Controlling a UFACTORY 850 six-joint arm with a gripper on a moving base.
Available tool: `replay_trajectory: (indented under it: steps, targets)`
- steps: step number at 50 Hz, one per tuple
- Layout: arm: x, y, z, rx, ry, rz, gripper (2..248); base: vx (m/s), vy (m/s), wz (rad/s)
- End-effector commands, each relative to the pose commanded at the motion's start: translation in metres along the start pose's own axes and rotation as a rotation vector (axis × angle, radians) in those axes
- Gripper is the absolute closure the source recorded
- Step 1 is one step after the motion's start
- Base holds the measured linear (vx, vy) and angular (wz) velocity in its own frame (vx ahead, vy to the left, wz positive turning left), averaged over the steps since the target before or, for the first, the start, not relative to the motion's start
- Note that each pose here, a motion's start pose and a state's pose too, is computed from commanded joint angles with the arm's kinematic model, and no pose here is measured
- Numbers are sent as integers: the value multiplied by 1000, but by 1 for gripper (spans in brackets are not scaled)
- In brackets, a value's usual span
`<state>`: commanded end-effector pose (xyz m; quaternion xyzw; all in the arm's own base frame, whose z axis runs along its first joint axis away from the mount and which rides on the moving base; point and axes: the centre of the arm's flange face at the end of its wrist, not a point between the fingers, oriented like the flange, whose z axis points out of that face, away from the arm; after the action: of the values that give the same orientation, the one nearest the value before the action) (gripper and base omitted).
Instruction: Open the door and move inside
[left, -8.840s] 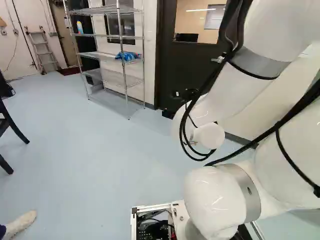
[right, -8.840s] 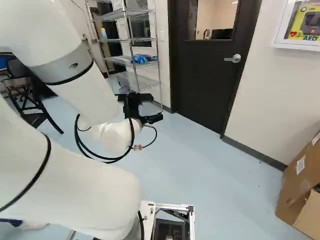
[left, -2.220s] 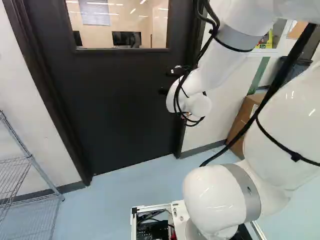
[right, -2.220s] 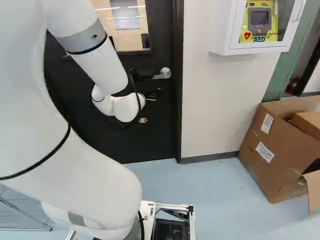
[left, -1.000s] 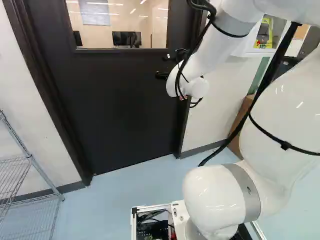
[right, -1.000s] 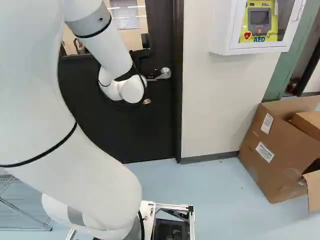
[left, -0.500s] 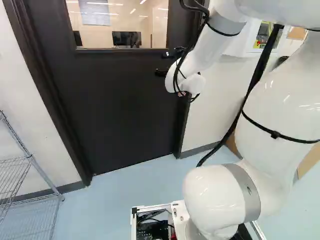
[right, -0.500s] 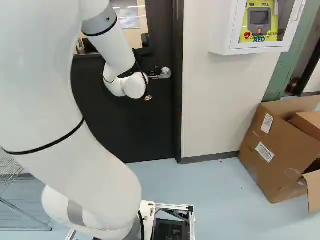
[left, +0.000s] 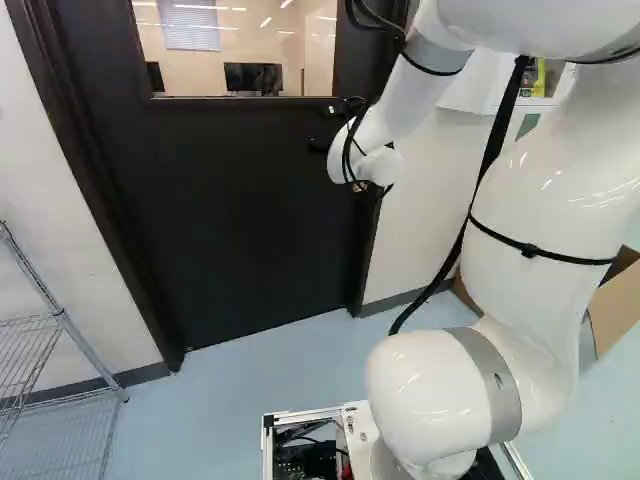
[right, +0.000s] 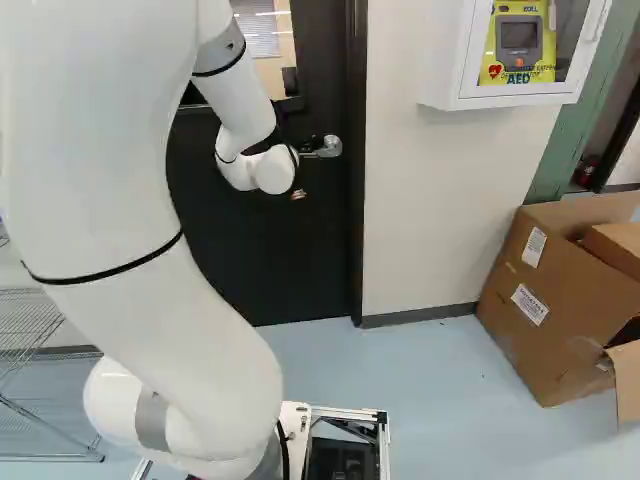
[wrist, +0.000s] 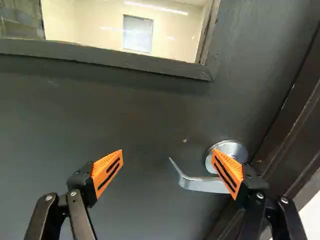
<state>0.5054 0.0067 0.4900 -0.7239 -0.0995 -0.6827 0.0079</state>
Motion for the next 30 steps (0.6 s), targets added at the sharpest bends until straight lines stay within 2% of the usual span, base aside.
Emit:
replay_trajectory:
  steps: [30]
  targets:
    - [-32, -4, 8, 10, -63, 10, 3, 0, 0, 0]
